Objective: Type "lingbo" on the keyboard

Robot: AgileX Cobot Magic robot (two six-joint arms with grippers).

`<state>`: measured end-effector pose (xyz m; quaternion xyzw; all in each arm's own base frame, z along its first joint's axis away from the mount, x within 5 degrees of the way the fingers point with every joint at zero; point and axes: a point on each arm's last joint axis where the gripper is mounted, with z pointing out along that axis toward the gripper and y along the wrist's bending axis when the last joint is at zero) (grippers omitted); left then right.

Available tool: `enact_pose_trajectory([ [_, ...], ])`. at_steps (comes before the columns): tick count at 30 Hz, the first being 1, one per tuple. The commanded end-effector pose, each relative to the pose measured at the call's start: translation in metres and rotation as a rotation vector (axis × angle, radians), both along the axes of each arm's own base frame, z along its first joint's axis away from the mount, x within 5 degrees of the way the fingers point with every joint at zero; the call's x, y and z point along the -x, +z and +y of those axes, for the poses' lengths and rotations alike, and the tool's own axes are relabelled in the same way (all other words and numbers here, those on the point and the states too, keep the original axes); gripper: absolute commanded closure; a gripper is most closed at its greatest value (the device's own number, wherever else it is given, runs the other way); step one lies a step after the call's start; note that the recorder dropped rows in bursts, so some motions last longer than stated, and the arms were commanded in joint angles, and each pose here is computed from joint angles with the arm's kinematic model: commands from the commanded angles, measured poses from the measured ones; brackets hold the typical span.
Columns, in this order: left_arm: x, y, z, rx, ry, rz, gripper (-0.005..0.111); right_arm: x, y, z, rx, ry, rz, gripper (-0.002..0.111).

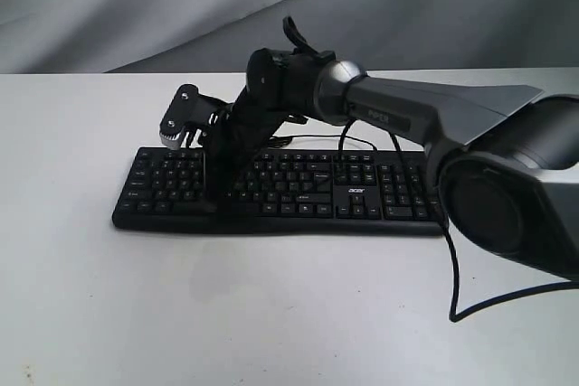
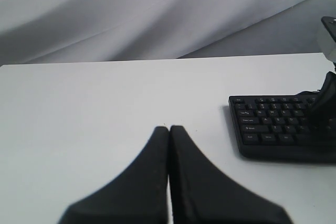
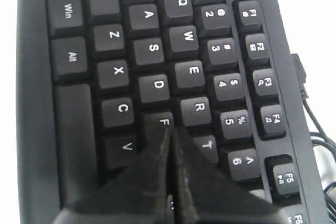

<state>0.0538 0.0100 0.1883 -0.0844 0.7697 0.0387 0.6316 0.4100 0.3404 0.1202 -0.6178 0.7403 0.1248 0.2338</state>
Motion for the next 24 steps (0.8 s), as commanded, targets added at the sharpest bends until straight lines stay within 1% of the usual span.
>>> enact_pose_trajectory([
  [1, 0.000, -0.001, 0.000, 0.011, 0.002, -0.005, 0.106, -0.001, 0.012, -0.001, 0.000, 0.001, -0.026, 0.108],
  [5, 0.000, -0.001, 0.000, 0.011, 0.002, -0.005, 0.106, 0.002, 0.030, -0.003, 0.004, 0.010, -0.035, 0.108],
  [13, 0.000, -0.001, 0.000, 0.011, 0.002, -0.005, 0.106, 0.007, 0.027, -0.006, 0.039, 0.024, 0.028, 0.108],
  [24, 0.000, -0.001, 0.000, 0.011, 0.002, -0.005, 0.106, 0.009, 0.020, -0.006, 0.037, 0.016, 0.034, 0.108],
])
